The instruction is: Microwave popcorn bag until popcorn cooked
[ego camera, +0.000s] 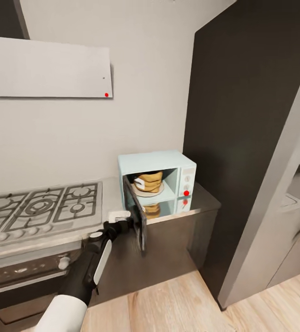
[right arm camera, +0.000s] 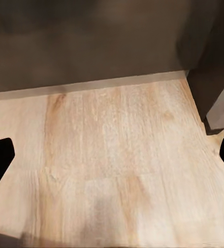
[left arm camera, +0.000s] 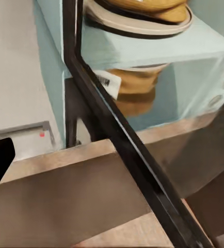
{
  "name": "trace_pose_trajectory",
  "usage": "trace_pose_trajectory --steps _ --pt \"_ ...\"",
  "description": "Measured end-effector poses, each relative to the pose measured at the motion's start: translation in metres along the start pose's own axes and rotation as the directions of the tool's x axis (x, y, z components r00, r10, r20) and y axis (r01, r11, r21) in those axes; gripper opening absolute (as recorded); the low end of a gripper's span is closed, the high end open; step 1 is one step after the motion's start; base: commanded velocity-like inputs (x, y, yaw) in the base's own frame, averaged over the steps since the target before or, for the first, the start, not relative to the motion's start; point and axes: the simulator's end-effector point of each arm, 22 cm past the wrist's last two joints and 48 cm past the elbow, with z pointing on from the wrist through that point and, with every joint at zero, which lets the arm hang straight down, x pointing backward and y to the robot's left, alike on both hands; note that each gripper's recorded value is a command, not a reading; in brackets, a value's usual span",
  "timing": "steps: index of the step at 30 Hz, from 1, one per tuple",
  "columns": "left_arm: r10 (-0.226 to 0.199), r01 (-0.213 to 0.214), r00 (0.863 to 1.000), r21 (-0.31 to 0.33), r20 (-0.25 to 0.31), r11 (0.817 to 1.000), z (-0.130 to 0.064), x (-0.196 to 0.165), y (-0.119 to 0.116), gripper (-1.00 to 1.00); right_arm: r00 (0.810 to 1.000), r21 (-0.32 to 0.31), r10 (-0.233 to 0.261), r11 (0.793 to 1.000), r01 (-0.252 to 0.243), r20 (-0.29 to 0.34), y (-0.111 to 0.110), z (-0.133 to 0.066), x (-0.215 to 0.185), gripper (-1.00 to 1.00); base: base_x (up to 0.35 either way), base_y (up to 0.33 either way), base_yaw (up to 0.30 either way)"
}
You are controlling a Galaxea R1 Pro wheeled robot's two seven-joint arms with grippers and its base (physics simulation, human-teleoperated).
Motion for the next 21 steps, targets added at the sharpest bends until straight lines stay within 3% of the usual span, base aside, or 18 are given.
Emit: trace_pose_trajectory --steps 6,11,15,19,21 --pt "0.018 -0.018 1.0 0.016 -0.011 1.0 -0.002 0.008 -0.009 1.0 0.999 0.02 -0.045 0.999 0.045 -0.008 0.015 0.01 0.0 1.0 0.009 -0.019 -0.286" --pt "0.023 -0.023 1.0 0.017 -0.007 1.0 -0.003 0.006 -0.011 1.0 0.995 -0.002 -0.096 0.995 0.096 -0.027 0.042 0.017 0.007 1.0 0.164 -0.241 -0.281" --pt "0.023 -0.023 1.0 0.016 -0.006 1.0 -0.004 0.006 -0.011 1.0 0.993 -0.022 -0.112 0.993 0.112 -0.033 0.054 0.018 0.01 1.0 0.17 -0.223 -0.062" --pt "0.021 -0.021 1.0 0.018 -0.006 1.0 -0.004 0.006 -0.011 1.0 0.993 -0.03 -0.117 0.993 0.116 -0.036 0.058 0.019 0.011 1.0 0.018 -0.022 -0.004" --pt "0.02 -0.019 1.0 0.019 -0.006 1.0 -0.004 0.006 -0.011 1.0 0.99 -0.063 -0.134 0.989 0.132 -0.037 0.07 0.02 0.013 1.0 0.002 -0.003 0.0"
